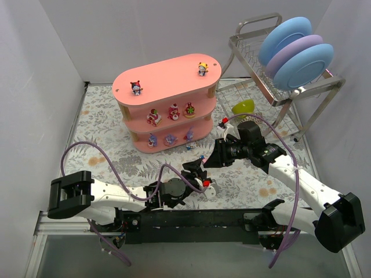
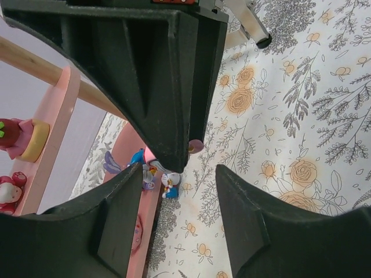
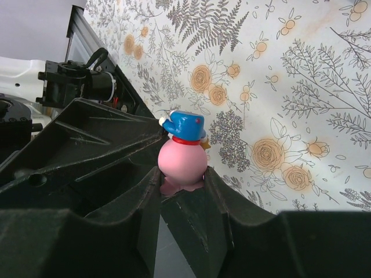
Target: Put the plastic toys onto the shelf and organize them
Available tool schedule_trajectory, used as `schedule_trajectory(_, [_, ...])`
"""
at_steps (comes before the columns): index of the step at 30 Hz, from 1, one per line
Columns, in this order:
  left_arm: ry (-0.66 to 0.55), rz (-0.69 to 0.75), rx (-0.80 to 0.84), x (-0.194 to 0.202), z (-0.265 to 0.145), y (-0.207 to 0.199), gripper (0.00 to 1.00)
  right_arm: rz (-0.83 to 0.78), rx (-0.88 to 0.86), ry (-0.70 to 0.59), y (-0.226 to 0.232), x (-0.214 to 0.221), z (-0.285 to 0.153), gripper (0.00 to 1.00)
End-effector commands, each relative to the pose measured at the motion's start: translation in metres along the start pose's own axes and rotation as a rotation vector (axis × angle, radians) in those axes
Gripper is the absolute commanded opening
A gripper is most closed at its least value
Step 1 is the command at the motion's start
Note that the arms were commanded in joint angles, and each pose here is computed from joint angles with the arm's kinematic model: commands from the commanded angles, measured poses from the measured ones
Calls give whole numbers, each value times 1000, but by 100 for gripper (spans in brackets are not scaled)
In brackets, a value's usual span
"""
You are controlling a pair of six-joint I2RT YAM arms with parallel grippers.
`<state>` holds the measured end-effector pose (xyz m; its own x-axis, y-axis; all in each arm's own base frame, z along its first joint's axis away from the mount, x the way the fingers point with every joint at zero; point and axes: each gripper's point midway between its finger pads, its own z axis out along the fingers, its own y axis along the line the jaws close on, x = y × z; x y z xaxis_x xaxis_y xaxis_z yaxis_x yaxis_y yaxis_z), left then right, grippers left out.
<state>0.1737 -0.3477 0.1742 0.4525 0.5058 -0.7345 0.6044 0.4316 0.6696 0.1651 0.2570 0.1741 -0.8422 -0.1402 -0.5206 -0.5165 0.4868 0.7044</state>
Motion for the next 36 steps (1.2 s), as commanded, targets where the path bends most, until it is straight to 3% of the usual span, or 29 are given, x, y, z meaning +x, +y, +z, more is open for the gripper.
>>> schedule_trajectory(1, [-20,35,-59,-10,2,15,53,-25,-56,-21,22,-11,-9,1])
schedule_trajectory(13, [-64,64,-113,-25,1,29,55,-9,-73,-10,24,-8,-8,1])
schedule_trajectory(23, [-139,-38,-60,-52,-17,35,56,3,-57,-12,23,-11,-8,1])
schedule_trajectory(36, [-59,113,-16,-32,-4,16,61,-5,-66,-8,29,-13,-12,1])
